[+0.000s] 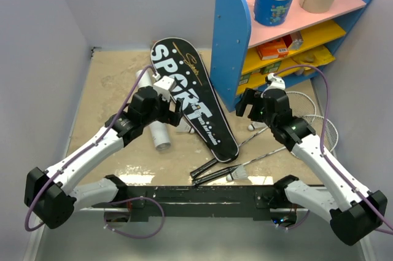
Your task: Pack up the badminton gear
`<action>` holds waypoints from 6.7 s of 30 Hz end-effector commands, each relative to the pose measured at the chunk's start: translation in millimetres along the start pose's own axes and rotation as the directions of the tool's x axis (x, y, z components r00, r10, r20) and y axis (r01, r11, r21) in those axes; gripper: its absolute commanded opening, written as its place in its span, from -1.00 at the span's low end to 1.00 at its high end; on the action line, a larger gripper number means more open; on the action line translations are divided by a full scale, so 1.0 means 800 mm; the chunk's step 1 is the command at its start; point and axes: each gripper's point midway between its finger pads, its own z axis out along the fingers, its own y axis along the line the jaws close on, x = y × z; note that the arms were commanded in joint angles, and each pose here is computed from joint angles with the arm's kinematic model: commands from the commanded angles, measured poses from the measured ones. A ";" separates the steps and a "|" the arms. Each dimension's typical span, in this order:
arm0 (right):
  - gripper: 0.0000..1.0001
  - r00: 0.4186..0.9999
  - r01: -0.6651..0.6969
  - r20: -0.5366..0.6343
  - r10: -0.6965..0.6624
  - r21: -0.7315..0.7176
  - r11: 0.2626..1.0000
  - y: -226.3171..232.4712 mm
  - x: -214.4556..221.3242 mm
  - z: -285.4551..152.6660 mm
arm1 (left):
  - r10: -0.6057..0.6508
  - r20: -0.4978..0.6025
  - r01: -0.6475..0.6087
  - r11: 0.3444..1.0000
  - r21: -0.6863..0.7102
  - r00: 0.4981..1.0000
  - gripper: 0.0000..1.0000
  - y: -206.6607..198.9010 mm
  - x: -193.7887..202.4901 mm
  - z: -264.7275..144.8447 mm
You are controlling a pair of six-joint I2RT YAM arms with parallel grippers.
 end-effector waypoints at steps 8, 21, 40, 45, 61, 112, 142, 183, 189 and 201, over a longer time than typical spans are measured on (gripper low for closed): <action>0.98 0.994 0.112 -0.019 -0.112 -0.012 0.994 0.005 -0.007 0.009 | -0.040 0.124 0.042 0.999 -0.014 0.991 1.00 0.003 -0.030 -0.028; 0.46 0.980 0.195 0.000 -0.197 -0.160 0.968 0.041 -0.033 -0.033 | -0.045 0.151 0.042 0.999 0.026 0.988 1.00 -0.005 -0.035 -0.038; -1.00 0.985 0.143 0.114 -0.130 -0.119 0.982 0.060 -0.075 0.026 | -0.047 0.149 0.040 0.998 0.047 0.988 1.00 -0.007 -0.019 -0.038; -1.00 0.993 0.063 0.114 -0.039 -0.215 0.975 0.073 -0.075 0.047 | -0.048 0.145 0.039 0.997 0.062 0.988 1.00 -0.010 -0.013 -0.038; -1.00 0.982 -0.160 -0.019 0.185 -0.592 0.789 0.128 -0.069 0.051 | -0.040 0.147 0.030 0.997 0.075 0.988 1.00 -0.012 -0.007 -0.036; -1.00 0.829 -0.419 0.083 0.552 -0.562 0.713 0.123 -0.209 0.298 | -0.045 0.152 0.030 0.994 0.103 0.987 1.00 -0.016 -0.001 -0.045; 0.23 0.982 -0.149 0.021 0.186 -0.518 0.842 0.170 -0.159 0.171 | -0.050 0.152 0.037 0.996 0.086 0.987 1.00 -0.013 -0.001 -0.040; 0.58 0.978 0.109 -0.146 -0.151 -0.264 0.958 0.069 0.034 0.055 | -0.527 0.097 0.432 0.563 -0.705 0.844 0.98 0.302 -0.017 0.161; 0.57 0.979 0.103 -0.146 -0.145 -0.262 0.960 0.067 0.037 0.055 | -0.512 0.059 0.396 0.581 -0.711 0.857 0.98 0.313 -0.003 0.183; 0.56 0.977 0.083 -0.169 -0.126 -0.244 0.966 0.061 0.052 0.057 | -0.469 -0.067 0.279 0.626 -0.728 0.880 0.98 0.328 0.043 0.222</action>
